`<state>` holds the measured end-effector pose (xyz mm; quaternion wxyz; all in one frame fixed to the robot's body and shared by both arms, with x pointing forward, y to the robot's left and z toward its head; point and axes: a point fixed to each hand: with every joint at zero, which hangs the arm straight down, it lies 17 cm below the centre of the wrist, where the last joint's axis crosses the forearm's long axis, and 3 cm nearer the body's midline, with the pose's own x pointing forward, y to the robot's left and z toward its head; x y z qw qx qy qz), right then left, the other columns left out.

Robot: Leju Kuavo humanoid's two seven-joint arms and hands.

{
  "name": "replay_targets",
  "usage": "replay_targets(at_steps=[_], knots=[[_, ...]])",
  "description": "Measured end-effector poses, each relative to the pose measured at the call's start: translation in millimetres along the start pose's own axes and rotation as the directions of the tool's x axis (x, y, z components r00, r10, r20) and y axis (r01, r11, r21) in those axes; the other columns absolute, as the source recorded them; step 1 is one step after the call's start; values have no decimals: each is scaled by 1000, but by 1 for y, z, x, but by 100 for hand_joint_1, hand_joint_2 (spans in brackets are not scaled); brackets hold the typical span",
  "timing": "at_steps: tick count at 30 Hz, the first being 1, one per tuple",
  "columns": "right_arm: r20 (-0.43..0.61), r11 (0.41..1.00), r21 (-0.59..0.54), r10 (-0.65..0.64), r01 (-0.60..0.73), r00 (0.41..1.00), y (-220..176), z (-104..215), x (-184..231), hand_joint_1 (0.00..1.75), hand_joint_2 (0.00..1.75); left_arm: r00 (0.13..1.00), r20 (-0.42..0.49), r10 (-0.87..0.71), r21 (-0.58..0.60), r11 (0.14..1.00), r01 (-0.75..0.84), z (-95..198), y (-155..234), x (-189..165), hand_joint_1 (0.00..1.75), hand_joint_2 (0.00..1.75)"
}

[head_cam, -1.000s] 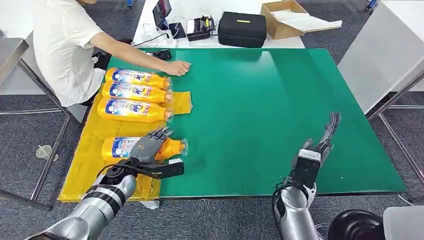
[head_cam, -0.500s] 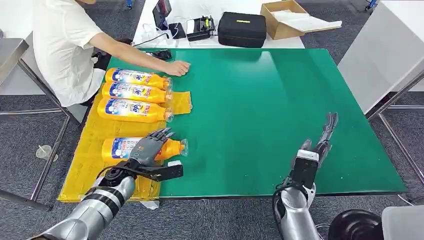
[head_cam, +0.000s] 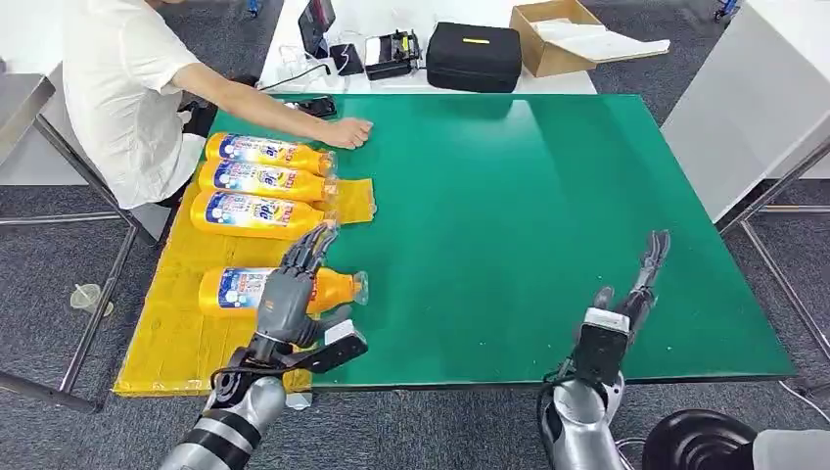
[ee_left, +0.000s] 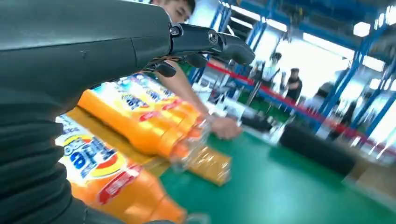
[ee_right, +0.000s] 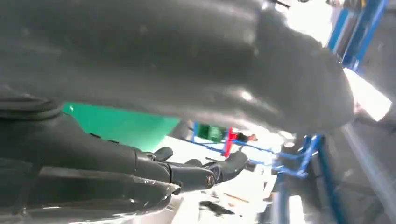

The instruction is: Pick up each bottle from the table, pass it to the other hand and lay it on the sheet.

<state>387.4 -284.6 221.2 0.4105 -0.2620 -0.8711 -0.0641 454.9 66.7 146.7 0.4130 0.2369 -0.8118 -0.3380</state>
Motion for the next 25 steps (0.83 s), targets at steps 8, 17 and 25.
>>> replay_targets(at_steps=[8, 17, 25], knots=[[-55, 988, -56, -149, 146, 987, -12, -1, 1, 0, 0, 993, 63, 100, 128, 986, -108, 6, 26, 47, 0, 175], [-207, 971, 48, -218, 233, 954, 20, 37, -8, 0, 0, 763, -108, 638, 238, 761, -603, 20, 15, 48, 0, 175], [-331, 966, 190, -103, 173, 938, 72, 106, 0, 0, 175, 636, -178, 751, 338, 653, -677, 44, -1, 39, 0, 175]])
